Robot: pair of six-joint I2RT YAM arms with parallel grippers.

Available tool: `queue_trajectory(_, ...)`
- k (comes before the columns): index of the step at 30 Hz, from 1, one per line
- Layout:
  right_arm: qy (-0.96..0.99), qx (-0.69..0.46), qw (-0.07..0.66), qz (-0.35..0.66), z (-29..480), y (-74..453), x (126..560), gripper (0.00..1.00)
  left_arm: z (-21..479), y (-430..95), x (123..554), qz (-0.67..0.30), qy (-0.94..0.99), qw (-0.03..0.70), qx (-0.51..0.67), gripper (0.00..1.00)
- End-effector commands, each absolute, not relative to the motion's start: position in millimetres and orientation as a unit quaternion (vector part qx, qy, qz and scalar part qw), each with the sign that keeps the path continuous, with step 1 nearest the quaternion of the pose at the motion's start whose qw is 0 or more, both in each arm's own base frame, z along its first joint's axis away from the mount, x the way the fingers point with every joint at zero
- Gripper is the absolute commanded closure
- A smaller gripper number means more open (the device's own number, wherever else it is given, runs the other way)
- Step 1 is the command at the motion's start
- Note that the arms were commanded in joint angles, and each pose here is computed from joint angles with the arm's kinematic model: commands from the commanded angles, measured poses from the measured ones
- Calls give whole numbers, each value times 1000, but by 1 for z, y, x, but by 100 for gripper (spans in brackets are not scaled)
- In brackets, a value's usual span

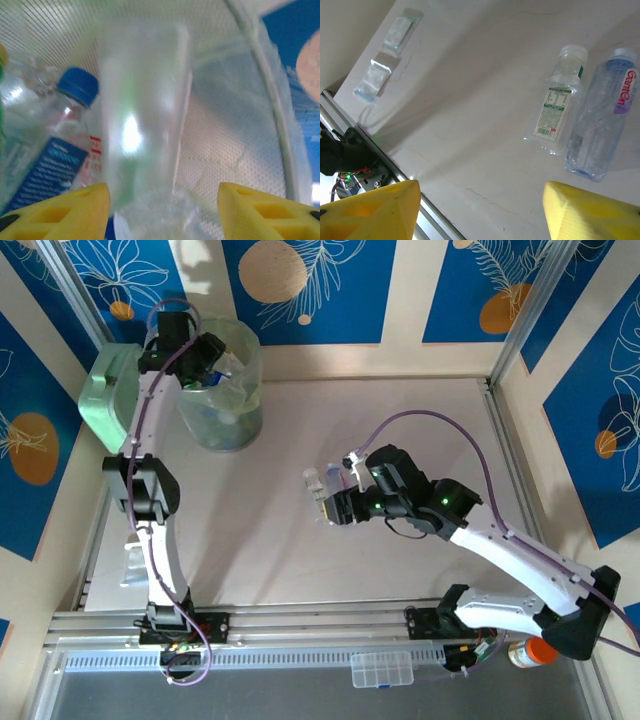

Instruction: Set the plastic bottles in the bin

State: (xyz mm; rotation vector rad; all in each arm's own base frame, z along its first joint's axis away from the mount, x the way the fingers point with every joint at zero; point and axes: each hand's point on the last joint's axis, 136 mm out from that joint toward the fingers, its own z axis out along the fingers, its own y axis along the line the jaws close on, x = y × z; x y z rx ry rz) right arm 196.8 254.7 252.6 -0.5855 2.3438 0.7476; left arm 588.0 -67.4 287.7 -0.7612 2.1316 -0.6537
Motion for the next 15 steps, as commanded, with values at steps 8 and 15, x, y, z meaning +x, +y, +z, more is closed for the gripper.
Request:
queue_trajectory(8, 869, -217, 351, 274, 281, 231, 196, 33, 451, -139, 486, -198, 788, 577, -86, 29)
queue_trajectory(15, 865, -204, 366, 276, 284, 219, 197, 33, 446, -221, 394, -215, 783, 581, 52, 29)
